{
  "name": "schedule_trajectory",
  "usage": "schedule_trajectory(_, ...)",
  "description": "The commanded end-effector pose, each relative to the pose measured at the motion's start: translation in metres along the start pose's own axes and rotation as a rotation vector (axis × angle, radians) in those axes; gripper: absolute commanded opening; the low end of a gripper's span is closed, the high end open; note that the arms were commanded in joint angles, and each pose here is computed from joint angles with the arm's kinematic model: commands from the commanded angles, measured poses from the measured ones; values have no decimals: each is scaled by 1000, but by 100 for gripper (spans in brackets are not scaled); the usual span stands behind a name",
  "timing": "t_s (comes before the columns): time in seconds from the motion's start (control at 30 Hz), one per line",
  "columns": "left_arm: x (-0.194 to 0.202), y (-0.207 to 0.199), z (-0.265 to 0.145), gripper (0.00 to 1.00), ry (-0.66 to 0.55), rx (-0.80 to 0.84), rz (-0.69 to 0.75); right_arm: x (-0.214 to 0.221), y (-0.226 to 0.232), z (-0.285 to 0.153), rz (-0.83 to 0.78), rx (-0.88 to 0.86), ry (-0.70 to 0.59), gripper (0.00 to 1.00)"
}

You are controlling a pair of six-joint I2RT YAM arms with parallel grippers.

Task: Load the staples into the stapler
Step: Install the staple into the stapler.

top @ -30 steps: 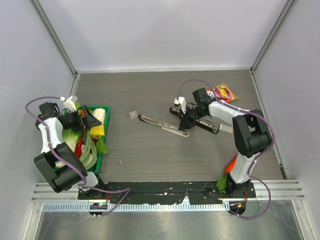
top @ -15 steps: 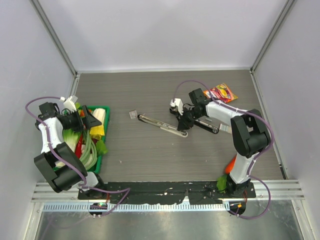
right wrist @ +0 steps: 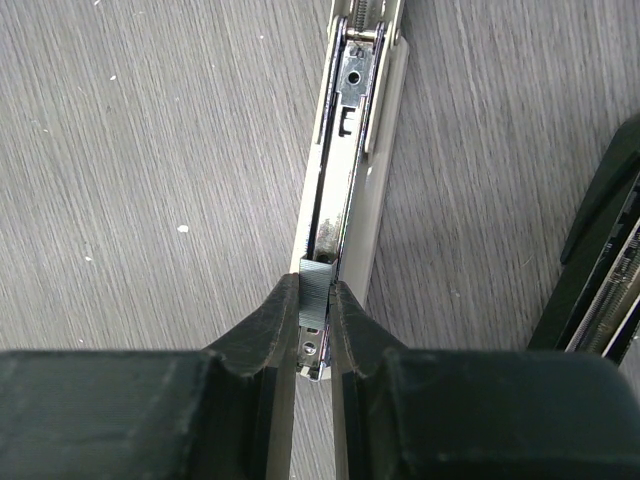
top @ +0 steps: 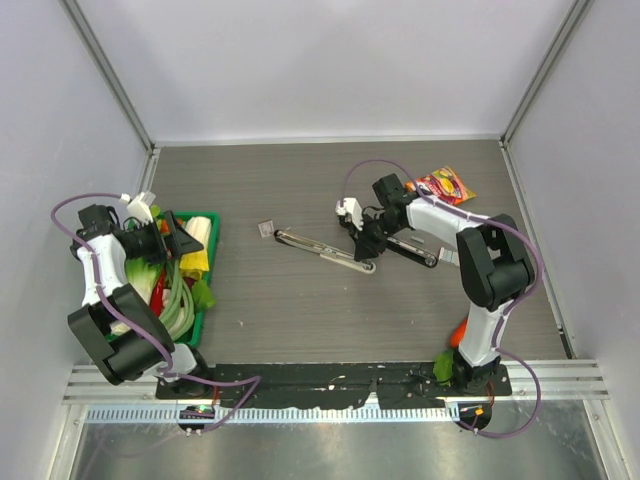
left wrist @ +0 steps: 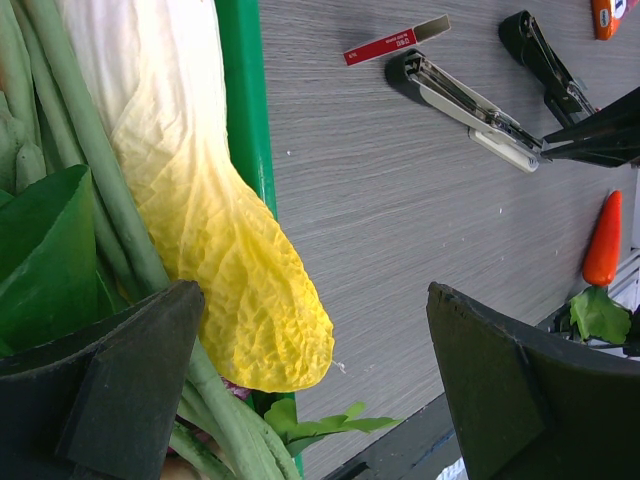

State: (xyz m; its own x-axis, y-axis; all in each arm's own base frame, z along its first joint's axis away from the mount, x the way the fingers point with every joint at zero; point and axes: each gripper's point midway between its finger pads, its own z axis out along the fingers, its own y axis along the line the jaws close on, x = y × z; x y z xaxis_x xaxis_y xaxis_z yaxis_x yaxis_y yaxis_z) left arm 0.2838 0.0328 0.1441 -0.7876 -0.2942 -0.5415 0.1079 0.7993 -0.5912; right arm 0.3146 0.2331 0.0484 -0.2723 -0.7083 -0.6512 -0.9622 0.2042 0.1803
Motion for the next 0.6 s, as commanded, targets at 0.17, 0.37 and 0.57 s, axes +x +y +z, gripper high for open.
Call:
schedule_trajectory(0.17,-3,6,-1,100,-4,-12,12,13,1,2,-41,-47,94,8)
schedule_trajectory(0.37,-3,6,0,100,-2,-10,10,17,6,4,-66,-88,112,8)
schedule_trajectory(0.57,-3,6,0,100,-2,-9,11,12,6,5,-83,-104,103,8)
